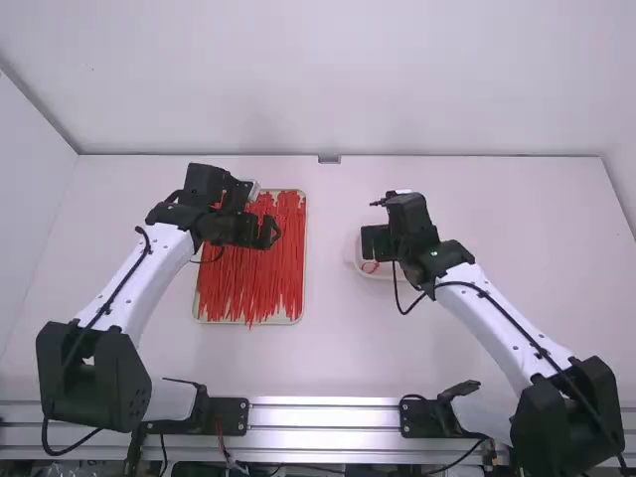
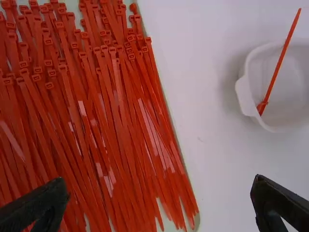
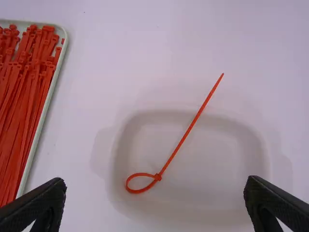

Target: Fasten the cable tie

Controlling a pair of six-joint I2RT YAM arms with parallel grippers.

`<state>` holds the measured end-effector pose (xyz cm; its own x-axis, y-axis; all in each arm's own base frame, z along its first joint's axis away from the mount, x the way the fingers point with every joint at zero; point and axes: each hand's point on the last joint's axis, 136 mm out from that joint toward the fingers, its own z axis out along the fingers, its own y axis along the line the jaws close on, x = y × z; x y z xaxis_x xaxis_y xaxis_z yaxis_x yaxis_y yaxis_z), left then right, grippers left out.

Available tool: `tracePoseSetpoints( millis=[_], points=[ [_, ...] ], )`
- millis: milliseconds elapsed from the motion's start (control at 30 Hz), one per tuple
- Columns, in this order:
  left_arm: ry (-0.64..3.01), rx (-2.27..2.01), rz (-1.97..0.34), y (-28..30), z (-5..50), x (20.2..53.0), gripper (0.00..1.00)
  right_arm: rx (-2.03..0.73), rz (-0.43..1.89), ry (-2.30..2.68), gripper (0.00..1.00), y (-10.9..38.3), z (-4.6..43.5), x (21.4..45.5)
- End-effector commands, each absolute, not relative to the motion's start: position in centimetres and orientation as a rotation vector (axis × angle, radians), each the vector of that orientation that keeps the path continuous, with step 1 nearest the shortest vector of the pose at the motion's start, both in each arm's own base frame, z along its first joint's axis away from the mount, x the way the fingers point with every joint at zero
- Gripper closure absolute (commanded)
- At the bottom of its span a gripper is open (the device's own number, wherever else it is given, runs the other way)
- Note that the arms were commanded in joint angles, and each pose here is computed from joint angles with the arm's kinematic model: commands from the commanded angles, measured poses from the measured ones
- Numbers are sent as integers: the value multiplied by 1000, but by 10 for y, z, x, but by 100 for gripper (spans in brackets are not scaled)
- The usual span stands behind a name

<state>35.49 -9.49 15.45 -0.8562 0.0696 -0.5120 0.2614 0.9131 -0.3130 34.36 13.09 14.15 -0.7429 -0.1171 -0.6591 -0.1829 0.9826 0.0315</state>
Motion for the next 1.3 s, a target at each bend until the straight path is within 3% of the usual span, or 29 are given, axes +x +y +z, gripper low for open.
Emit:
tracePoseSetpoints(
  millis=[0, 700, 1267],
  points=[
    [2571, 234, -536, -95, 153, 351, 1, -199, 127, 2382, 2, 131, 156, 348],
    [2578, 242, -524, -94, 152, 349, 1, -202, 118, 2404, 2, 129, 152, 344],
    [2383, 71, -180, -26, 162, 348, 23, -214, 124, 2175, 25, 68, 172, 342]
  ],
)
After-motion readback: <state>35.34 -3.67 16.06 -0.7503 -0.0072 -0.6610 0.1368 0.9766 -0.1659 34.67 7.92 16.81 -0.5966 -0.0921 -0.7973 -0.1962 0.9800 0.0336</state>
